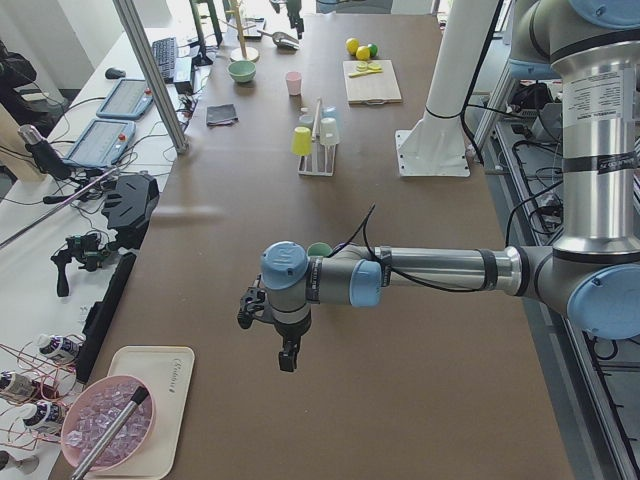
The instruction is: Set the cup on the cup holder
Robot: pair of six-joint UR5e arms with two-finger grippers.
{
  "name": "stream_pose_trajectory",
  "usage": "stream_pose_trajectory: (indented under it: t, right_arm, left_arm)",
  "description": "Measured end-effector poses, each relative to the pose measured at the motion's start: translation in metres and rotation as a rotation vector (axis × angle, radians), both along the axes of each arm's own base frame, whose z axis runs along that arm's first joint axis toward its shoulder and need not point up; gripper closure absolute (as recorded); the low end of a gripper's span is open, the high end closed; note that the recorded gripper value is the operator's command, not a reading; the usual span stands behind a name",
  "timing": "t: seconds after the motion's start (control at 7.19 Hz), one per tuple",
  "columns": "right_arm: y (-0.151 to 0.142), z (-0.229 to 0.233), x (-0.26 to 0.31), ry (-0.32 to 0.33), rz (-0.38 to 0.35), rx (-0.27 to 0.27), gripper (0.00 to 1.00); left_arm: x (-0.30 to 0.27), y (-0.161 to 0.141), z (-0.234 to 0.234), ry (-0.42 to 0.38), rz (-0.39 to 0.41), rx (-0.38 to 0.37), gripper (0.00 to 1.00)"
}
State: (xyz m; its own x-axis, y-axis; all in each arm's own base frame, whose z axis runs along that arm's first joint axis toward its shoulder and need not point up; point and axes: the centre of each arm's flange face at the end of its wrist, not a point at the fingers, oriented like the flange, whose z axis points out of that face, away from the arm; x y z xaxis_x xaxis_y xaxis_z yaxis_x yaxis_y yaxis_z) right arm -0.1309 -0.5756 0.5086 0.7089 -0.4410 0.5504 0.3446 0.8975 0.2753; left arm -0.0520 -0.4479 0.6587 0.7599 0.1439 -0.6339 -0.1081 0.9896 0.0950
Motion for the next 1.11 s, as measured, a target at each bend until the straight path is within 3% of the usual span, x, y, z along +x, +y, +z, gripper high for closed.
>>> stream_pose_trajectory:
  t: [0.42, 0.7, 1.11]
  right_arm:
    - [-0.018, -0.023, -0.028, 0.0, -0.035, 0.027, 0.0]
    - [-0.028, -0.049, -0.038, 0.029, -0.104, 0.034, 0.0]
    - [-0.035, -0.102, -0.11, 0.221, -0.251, 0.104, 0.0]
  left_arm:
    - [0.0, 0.0, 0.0, 0.0, 0.0, 0.0, 0.02]
    - [0.0, 0.0, 0.0, 0.001, 0.0, 0.001, 0.02]
    - [0.0, 0.0, 0.0, 0.001, 0.001, 0.001, 0.02]
